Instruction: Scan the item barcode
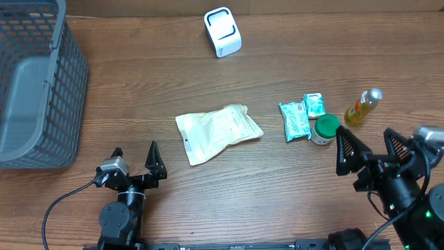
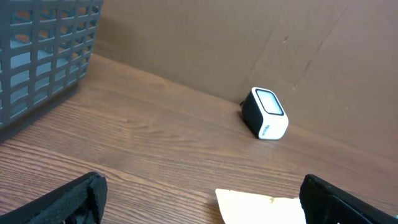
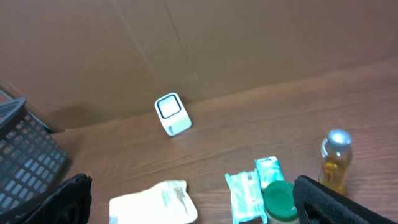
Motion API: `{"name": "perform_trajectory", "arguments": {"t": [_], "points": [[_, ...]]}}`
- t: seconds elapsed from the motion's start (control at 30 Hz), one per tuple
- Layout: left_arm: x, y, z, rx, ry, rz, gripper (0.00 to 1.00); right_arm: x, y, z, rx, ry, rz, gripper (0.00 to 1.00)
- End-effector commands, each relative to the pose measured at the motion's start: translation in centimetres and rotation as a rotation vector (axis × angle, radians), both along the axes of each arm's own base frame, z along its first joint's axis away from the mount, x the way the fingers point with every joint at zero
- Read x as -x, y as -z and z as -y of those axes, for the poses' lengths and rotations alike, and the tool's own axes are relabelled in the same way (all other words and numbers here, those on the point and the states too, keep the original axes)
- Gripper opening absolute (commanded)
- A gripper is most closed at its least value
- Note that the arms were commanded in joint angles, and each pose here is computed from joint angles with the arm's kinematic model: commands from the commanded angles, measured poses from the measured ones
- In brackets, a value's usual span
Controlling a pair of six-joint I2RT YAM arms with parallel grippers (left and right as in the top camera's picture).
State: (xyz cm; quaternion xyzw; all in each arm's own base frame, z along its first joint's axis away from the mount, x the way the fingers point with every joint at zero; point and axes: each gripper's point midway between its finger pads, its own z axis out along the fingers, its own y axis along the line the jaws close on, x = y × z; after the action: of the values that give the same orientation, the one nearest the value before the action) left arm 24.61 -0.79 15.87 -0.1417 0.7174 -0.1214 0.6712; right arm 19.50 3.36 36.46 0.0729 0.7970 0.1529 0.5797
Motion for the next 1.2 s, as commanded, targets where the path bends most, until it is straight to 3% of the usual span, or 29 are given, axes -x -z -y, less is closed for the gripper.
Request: {"name": "perform_trajectory", "arguments": {"t": [0.0, 0.37, 0.7, 0.8, 1.07, 1.17], "points": [[0.0, 0.0, -0.1, -0.015, -0.005, 0.002, 1.00, 1.0, 0.8, 0.7, 0.033, 0.020, 0.023, 1.00], [0.0, 0.0, -0.1, -0.015, -0.005, 0.002, 1.00, 4.5, 4.9, 1.4, 0.011, 0.027, 0.139, 1.00], [0.0, 0.0, -0.1, -0.015, -0.005, 0.002, 1.00, 3.4, 5.2, 1.3, -0.018, 0.035, 0.297, 1.00], [0.0, 0.0, -0.1, -0.015, -0.005, 0.002, 1.00, 2.4, 4.1, 1.1, -0.028, 0.035, 0.383, 1.00], [0.0, 0.0, -0.1, -0.015, -0.005, 0.002, 1.00, 1.7, 0.2, -1.6, 0.201, -0.090, 0.778, 1.00], [0.0, 0.0, -0.1, -0.015, -0.005, 0.002, 1.00, 1.1, 0.8, -1.8, 0.197, -0.092, 0.821, 1.00]]}}
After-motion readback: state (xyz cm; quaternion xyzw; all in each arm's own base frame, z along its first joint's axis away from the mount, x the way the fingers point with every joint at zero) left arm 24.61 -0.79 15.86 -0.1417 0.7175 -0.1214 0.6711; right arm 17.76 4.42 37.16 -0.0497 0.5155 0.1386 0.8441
